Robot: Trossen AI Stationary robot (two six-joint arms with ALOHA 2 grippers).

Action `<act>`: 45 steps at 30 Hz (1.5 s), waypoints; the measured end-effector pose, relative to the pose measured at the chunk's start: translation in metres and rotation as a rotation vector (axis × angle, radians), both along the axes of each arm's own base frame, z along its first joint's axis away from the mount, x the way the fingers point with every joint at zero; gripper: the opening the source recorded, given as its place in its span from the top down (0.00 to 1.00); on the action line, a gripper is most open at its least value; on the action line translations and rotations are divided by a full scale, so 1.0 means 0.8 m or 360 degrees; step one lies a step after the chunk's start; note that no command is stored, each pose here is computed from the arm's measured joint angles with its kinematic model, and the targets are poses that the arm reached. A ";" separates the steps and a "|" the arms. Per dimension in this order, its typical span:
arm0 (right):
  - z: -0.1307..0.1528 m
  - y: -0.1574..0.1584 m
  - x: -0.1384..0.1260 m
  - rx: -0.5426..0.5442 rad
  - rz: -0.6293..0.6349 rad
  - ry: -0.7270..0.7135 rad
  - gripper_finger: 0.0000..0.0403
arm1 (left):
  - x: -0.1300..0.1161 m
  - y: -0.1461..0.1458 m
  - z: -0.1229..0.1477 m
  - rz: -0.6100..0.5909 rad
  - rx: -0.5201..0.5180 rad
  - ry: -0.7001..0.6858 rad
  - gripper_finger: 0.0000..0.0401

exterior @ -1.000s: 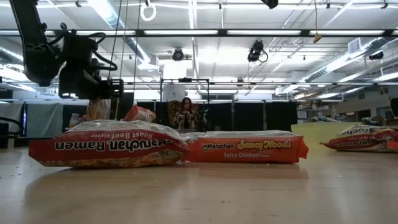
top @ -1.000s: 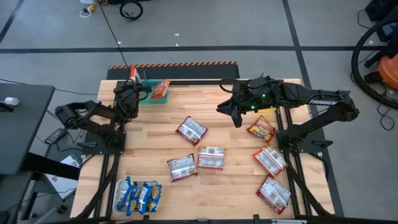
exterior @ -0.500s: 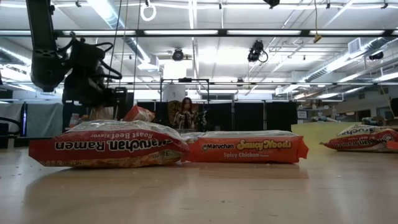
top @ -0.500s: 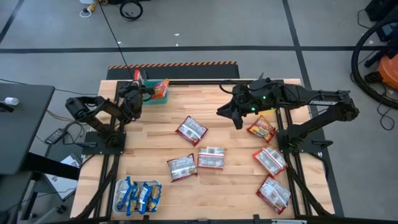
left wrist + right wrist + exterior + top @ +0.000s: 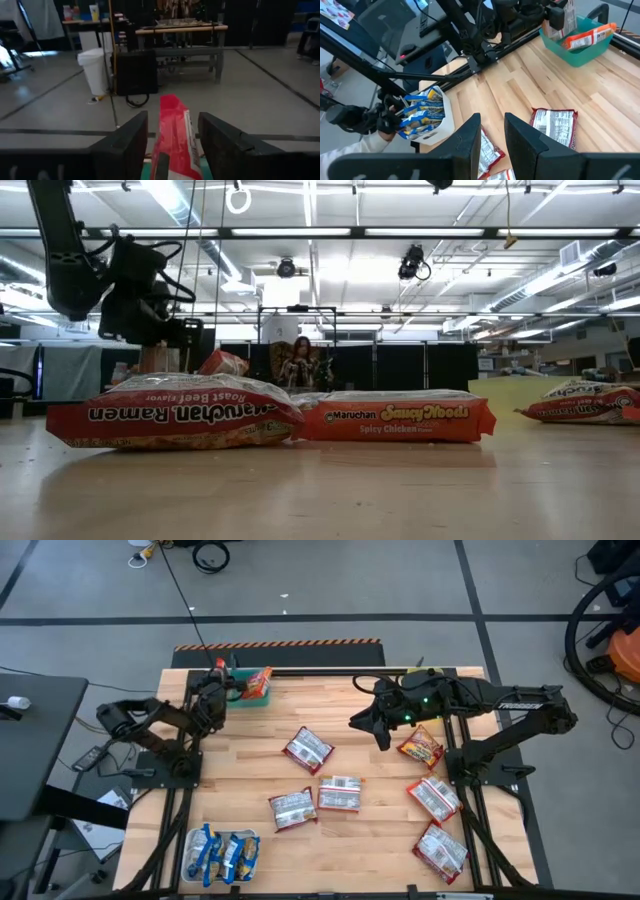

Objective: Sort Maruchan noodles
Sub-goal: Put the orange noodle pack into the green bin, then adjust the orange noodle pack in the green bin

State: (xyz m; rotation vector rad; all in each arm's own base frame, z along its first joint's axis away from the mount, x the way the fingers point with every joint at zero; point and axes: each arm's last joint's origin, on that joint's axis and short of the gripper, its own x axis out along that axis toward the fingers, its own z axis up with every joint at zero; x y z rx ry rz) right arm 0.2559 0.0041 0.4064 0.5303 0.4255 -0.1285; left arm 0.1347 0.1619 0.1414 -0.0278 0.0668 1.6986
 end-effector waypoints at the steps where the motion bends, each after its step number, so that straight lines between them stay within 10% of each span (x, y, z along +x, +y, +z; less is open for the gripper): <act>1: 0.000 0.000 0.000 0.0000 0.0001 0.0001 0.77 | 0.000 0.000 0.002 0.0004 -0.0018 0.0027 0.54; 17: 0.000 -0.003 0.000 0.0003 -0.0018 0.0000 0.77 | 0.015 0.007 0.111 0.0054 -0.0526 0.0624 0.48; 24: -0.001 -0.013 -0.001 -0.0034 -0.0090 0.0021 0.77 | 0.050 -0.020 0.185 -0.0747 -0.0564 0.0125 0.48; 38: -0.001 -0.031 -0.002 -0.0152 -0.0258 0.0025 0.77 | 0.114 -0.004 0.095 -0.0859 -0.1258 0.0193 0.42; 45: -0.001 -0.030 -0.002 -0.0103 -0.0278 0.0020 0.77 | 0.131 0.007 0.102 -0.0738 -0.1240 0.0372 0.26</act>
